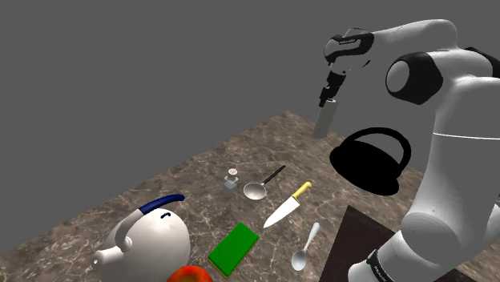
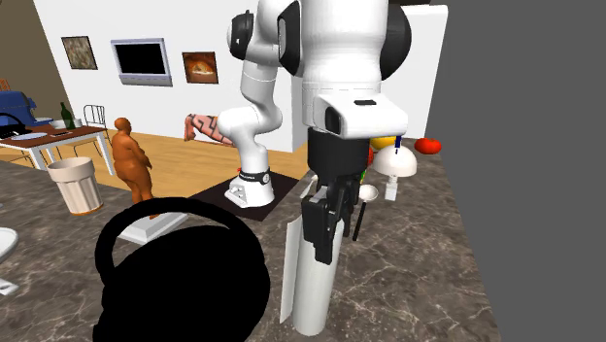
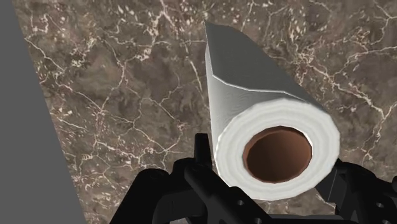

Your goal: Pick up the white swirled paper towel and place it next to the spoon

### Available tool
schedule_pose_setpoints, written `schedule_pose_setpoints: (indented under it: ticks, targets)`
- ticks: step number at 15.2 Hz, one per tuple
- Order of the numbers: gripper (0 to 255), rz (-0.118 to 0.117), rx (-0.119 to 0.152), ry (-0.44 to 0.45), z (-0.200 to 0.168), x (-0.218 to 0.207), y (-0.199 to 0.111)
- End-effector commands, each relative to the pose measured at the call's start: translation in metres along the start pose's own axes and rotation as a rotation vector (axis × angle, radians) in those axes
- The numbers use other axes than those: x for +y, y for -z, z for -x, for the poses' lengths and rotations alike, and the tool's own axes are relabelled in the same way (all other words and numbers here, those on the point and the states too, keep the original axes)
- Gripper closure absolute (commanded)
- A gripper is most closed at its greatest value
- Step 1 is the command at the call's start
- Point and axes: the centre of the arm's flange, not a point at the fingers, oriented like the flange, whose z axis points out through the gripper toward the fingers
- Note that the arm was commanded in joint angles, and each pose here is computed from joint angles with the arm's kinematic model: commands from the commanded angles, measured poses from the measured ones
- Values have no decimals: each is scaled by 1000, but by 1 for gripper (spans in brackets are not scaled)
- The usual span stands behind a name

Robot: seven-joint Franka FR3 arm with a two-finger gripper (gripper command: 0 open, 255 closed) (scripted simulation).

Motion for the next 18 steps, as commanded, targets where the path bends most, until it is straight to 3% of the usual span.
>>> schedule_pose_setpoints:
  ticks: [1,5,18]
  targets:
    - [255,0,0,0,0,0,10]
    - [255,0,0,0,-1,1,27]
    - [255,0,0,0,89,-127,98]
